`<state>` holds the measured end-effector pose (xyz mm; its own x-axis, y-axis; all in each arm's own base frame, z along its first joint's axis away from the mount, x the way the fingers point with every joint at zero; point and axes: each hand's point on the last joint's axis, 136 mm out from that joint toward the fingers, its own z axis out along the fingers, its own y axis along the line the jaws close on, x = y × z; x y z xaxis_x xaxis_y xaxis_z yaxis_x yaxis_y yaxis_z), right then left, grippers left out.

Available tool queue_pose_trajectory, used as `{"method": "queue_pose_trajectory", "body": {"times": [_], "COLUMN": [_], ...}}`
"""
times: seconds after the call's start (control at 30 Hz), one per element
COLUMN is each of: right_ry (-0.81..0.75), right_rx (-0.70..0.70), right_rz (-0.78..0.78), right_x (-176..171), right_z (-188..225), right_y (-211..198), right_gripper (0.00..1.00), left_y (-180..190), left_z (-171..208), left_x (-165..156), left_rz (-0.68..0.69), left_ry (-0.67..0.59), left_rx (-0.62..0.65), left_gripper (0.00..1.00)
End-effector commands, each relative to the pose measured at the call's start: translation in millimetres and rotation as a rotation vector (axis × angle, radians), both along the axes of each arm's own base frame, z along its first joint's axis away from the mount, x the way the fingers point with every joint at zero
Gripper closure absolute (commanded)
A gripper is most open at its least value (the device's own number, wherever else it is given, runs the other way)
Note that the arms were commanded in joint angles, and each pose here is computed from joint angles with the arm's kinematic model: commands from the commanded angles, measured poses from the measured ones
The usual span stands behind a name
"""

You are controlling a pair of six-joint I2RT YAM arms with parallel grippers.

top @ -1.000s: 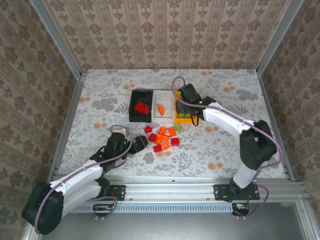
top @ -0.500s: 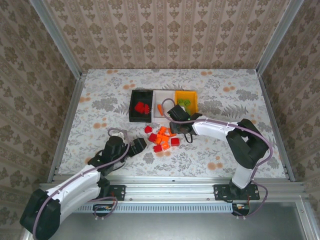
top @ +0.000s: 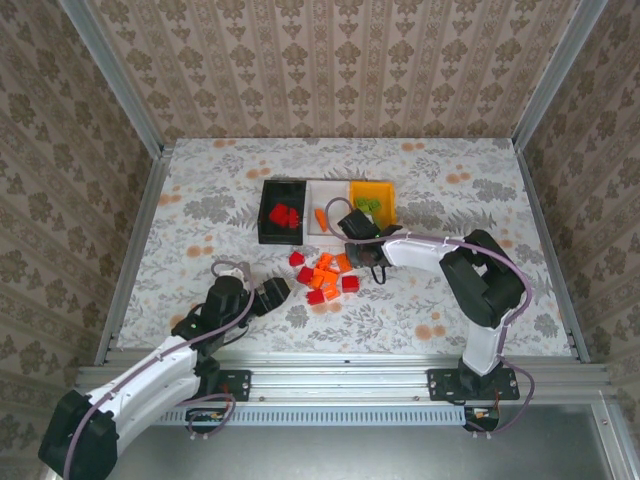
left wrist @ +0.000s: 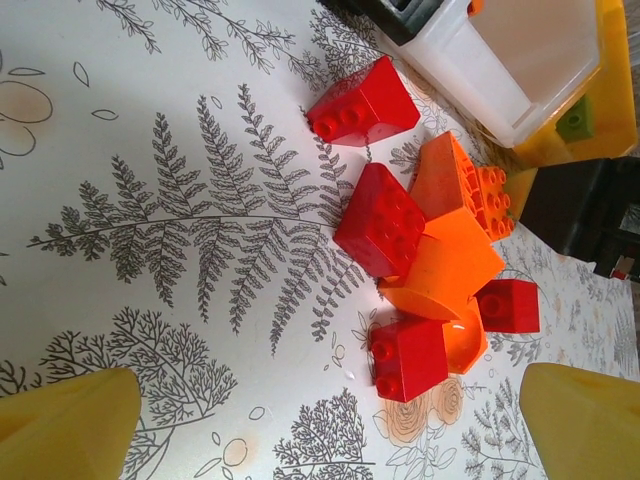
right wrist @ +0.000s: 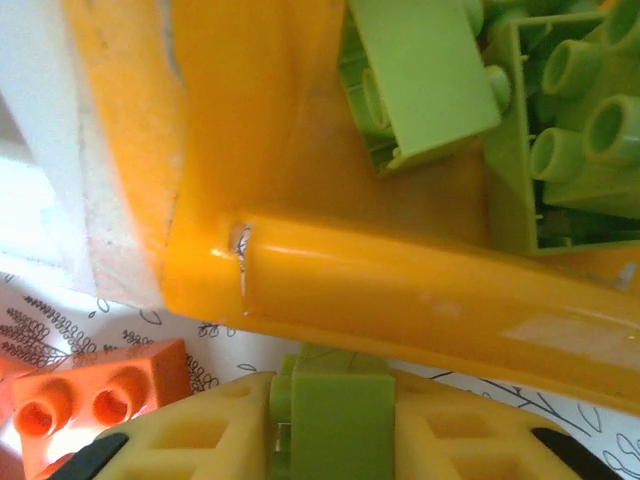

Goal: Sort the legos into containers by color

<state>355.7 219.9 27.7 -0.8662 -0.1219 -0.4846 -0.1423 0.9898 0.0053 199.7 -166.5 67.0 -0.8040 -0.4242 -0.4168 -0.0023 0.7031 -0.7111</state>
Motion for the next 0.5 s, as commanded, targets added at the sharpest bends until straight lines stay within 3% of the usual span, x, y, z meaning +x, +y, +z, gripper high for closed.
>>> {"method": "queue_pose_trajectory", "body": {"times": [0.0, 0.27, 0.47], "right_ry": [0.005, -0.066, -0.173], "right_rx": [0.014, 0.034, 0.012], "right_rz": [0.017, -0.009, -0.048], "right_x": [-7, -27, 19], "right_z": [-3, 36, 79], "right_y": [1, -19, -29], "right_gripper": [0.73, 0.76, 0.76], "left_y": [5, -3, -22], "left_z": [-10, -8, -9], "left_x": [-3, 3, 9], "left_rz": [0.019, 0.0, -0.061], "left_ry": [0.024, 0.029, 0.049], "left_rx": [0.021, 0.037, 0.095], "left_gripper": [0.0, 0.0, 0.0]}}
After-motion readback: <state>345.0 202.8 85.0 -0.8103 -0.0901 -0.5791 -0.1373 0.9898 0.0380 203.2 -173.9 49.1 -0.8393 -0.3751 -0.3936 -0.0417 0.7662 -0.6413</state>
